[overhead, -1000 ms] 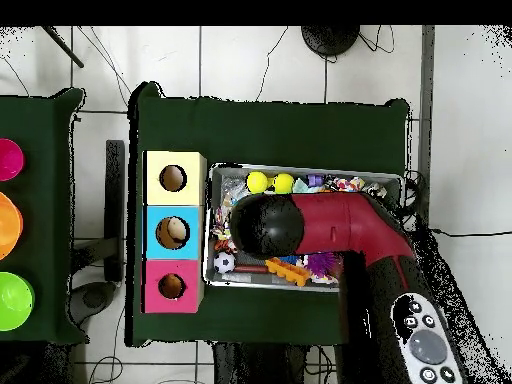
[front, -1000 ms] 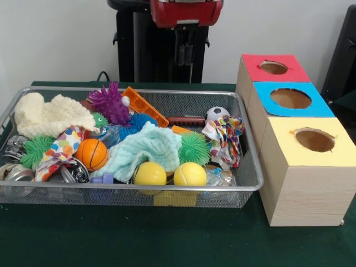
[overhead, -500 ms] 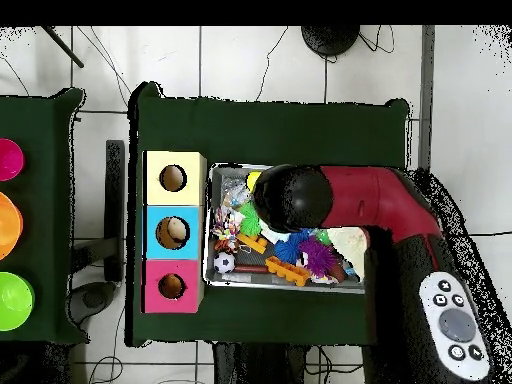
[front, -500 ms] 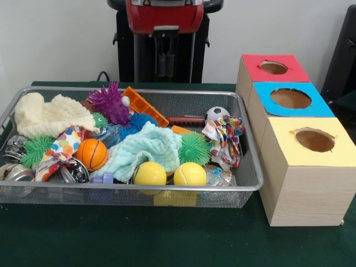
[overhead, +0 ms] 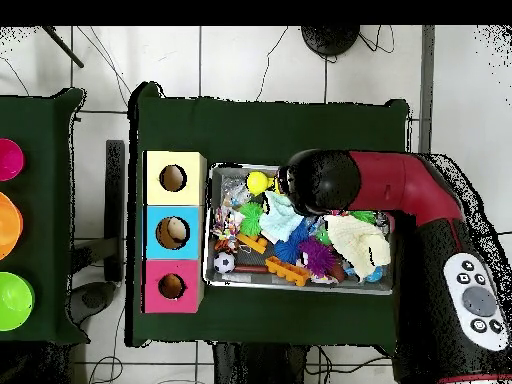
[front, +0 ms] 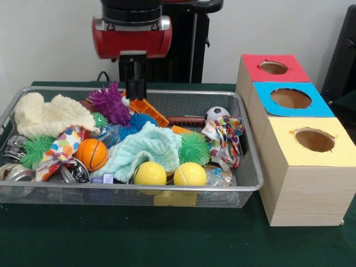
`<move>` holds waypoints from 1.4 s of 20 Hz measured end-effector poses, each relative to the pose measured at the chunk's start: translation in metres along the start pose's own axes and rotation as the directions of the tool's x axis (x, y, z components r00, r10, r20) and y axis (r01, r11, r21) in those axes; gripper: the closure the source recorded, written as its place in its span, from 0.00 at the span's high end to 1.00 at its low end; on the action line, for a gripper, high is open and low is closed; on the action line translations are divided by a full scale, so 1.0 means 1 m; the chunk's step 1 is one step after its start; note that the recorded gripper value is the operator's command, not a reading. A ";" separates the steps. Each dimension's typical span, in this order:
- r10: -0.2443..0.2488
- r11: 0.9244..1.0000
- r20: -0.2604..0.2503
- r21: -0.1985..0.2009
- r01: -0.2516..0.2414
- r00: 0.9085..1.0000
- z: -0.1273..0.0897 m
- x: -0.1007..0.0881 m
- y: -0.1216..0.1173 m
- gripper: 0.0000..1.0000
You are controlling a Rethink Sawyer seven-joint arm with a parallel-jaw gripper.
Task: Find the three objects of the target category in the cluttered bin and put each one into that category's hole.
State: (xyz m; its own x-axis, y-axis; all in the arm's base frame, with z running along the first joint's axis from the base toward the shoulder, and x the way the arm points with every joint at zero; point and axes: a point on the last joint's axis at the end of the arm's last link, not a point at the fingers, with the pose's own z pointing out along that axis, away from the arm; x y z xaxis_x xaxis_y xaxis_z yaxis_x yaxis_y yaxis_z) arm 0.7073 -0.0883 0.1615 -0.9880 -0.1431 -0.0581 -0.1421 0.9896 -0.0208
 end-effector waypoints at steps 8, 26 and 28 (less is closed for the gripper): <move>0.033 0.999 -0.007 -0.009 -0.033 0.999 0.021 0.012 -0.043 0.00; 0.107 0.994 0.020 -0.011 -0.107 0.994 0.012 0.030 -0.106 0.00; 0.103 0.995 0.018 -0.008 -0.103 0.995 0.013 0.032 -0.106 0.00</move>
State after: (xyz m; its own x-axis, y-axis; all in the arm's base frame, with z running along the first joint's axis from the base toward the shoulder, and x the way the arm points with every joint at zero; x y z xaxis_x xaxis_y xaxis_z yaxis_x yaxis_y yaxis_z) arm 0.6919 -0.1981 0.1487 -0.9961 -0.0408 -0.0781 -0.0404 0.9992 -0.0065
